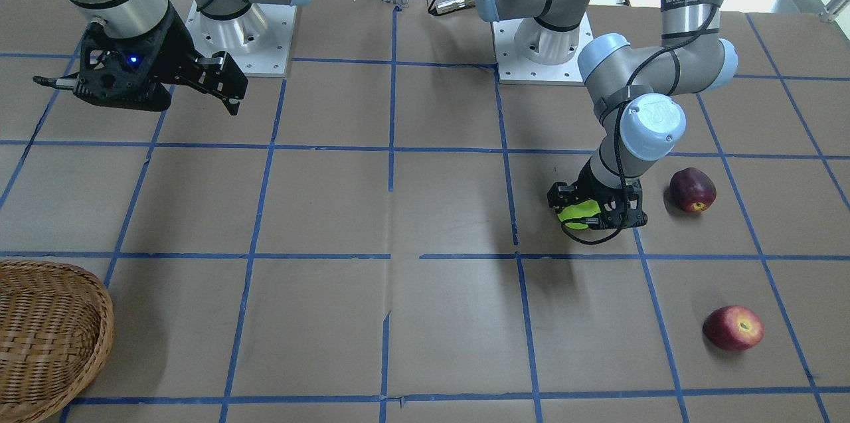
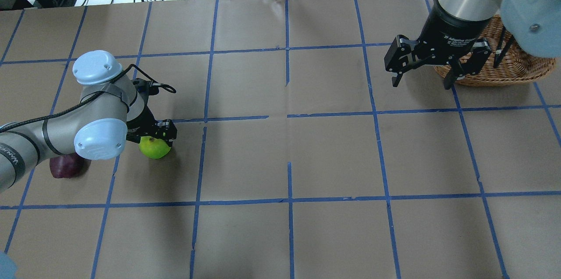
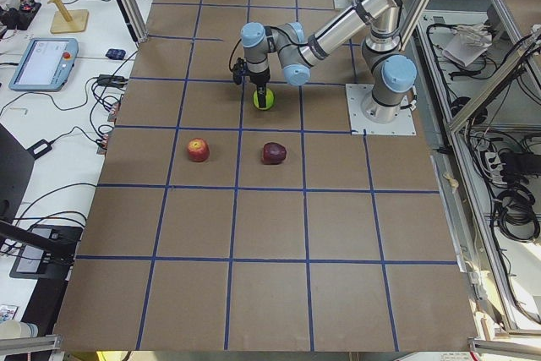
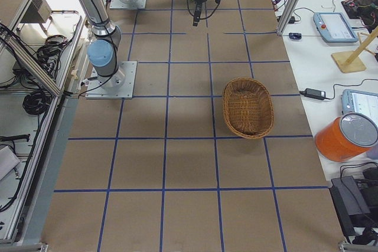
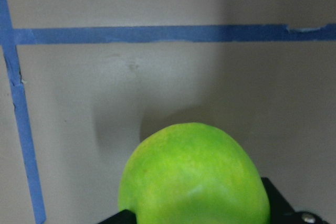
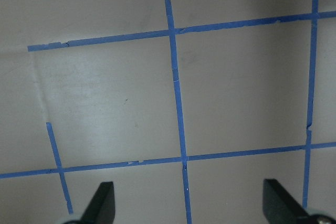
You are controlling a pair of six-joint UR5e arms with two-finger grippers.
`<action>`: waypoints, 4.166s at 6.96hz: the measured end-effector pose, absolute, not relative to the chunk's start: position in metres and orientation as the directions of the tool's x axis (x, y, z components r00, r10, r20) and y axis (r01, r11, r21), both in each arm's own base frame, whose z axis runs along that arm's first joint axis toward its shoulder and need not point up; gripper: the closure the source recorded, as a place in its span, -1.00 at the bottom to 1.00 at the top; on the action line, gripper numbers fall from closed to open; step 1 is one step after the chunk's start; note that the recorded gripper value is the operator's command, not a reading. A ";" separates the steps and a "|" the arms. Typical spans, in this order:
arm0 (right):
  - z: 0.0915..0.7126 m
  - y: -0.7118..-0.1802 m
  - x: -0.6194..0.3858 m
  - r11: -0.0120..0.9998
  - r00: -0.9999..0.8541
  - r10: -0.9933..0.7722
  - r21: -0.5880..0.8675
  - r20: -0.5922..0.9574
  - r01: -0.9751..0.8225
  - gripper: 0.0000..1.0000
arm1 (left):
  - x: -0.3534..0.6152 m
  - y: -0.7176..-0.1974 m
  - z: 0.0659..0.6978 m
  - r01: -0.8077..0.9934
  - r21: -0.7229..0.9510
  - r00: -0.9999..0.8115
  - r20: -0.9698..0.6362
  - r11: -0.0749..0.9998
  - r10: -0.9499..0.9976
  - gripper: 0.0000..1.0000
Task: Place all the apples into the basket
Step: 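Set the green apple at table center while the right arm approaches, then lower the right gripper over the green apple while left reaches dark red apple, then carry the green apple to the basket while left lifts dark red apple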
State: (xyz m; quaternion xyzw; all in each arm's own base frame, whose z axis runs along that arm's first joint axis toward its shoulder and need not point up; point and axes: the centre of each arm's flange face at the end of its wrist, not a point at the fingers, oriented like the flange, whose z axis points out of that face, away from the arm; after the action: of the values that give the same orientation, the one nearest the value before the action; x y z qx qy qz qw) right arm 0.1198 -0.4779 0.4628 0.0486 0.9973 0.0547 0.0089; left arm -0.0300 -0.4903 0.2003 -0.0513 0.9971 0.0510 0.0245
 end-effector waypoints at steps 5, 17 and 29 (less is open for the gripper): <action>0.456 -0.477 0.116 0.989 -0.996 0.090 0.115 0.015 0.091 -1.00 | -0.241 -0.517 0.239 -0.522 0.025 -0.852 0.032 0.853 -0.522 1.00; 0.352 -0.496 0.213 0.991 -0.991 0.132 0.022 -0.038 0.131 -1.00 | -0.110 -0.580 0.356 -0.072 0.027 -0.983 -0.171 0.997 -0.066 -0.88; 0.219 -0.583 0.360 0.996 -0.996 0.084 -0.040 -0.039 0.086 -1.00 | 0.230 -0.445 0.179 0.165 0.042 -0.986 0.039 0.985 0.163 -0.45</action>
State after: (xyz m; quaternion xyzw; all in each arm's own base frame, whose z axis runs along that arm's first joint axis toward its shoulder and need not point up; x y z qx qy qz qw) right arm 0.3604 -0.5832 0.2191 0.0425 0.9987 -0.0206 0.0188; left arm 0.2299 -0.4452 0.1786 0.0822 0.9962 0.0227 -0.0178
